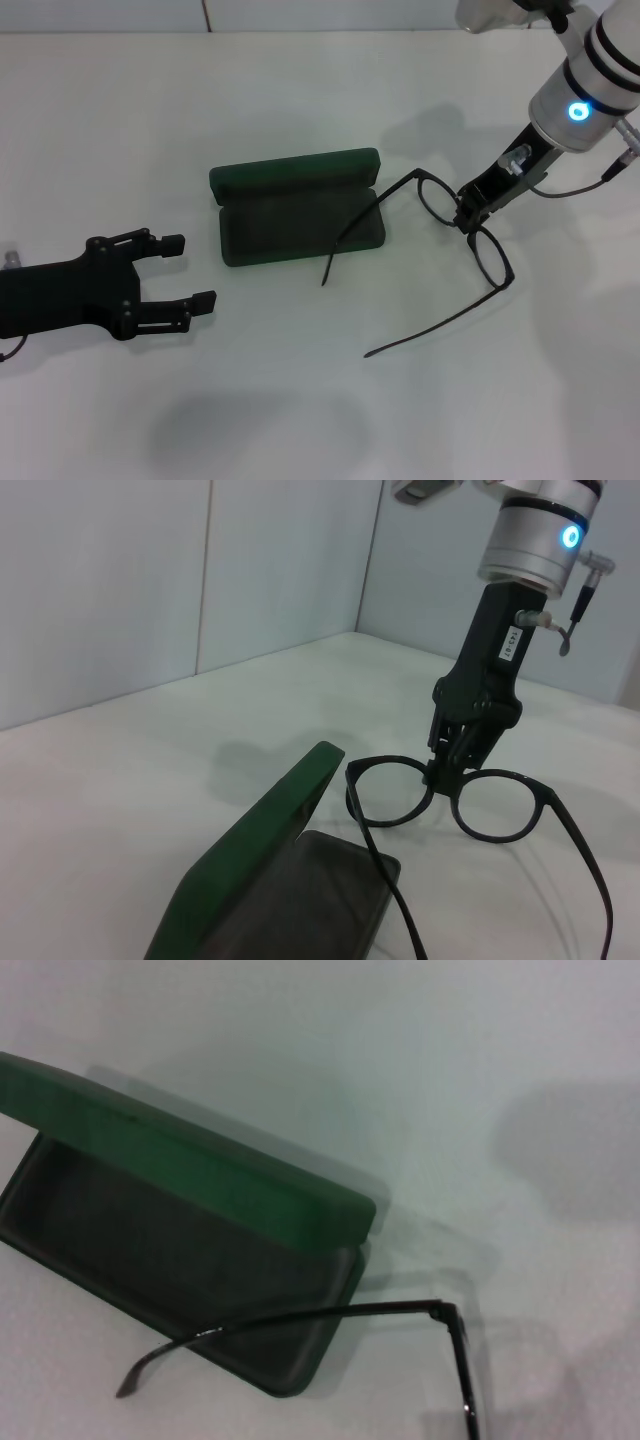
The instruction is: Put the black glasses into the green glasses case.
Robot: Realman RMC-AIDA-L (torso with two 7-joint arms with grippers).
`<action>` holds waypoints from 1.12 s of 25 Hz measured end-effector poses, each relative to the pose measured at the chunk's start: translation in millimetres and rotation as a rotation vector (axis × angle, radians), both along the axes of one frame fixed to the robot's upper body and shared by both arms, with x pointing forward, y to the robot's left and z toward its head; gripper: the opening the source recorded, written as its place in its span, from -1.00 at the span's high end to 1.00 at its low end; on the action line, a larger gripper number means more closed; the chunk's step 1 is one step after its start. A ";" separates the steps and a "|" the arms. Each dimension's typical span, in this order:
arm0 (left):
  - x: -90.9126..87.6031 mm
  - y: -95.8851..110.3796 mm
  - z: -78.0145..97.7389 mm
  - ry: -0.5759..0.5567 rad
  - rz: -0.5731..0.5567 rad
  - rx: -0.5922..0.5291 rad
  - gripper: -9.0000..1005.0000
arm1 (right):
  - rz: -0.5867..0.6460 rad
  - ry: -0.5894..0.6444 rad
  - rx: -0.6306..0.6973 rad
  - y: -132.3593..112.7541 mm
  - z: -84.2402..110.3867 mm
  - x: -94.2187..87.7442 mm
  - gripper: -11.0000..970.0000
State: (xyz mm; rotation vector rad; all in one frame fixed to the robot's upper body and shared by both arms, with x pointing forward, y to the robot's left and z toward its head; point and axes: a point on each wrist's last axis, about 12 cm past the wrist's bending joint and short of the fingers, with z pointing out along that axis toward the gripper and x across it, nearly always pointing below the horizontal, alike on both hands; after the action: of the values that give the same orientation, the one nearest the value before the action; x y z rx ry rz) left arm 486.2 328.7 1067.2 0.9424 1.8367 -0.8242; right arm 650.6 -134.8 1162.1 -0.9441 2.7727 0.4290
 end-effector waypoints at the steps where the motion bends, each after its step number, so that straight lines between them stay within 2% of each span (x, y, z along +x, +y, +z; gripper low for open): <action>1: 0.0 0.0 0.0 0.000 0.000 0.000 -0.76 | 0.000 0.000 0.000 0.0 0.1 0.0 0.49; 5: 0.3 -0.5 0.1 -0.001 -0.001 -0.001 -0.76 | -0.002 0.000 -0.003 -1.2 -0.5 -0.1 0.83; 12: 0.4 -0.7 0.2 -0.001 -0.002 -0.001 -0.76 | -0.008 -0.011 0.008 -10.4 -0.9 -0.6 0.86; 17: -1.2 -1.6 0.8 0.005 -0.005 -0.019 -0.76 | -0.044 -0.061 0.075 -35.5 10.0 -4.2 0.86; 25: -5.2 -6.7 -1.5 0.050 0.002 -0.058 -0.76 | -0.123 -0.107 0.331 -93.0 30.7 -7.4 0.86; 28: -4.5 -11.6 -2.4 0.101 0.010 -0.100 -0.76 | -0.138 -0.174 0.443 -109.0 36.0 -8.3 0.86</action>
State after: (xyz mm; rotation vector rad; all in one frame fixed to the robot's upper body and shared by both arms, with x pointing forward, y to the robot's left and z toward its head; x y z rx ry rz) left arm 481.6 317.1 1064.9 0.8410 1.8662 -0.9637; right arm 642.3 -243.8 1198.1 -0.6459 2.4170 0.8481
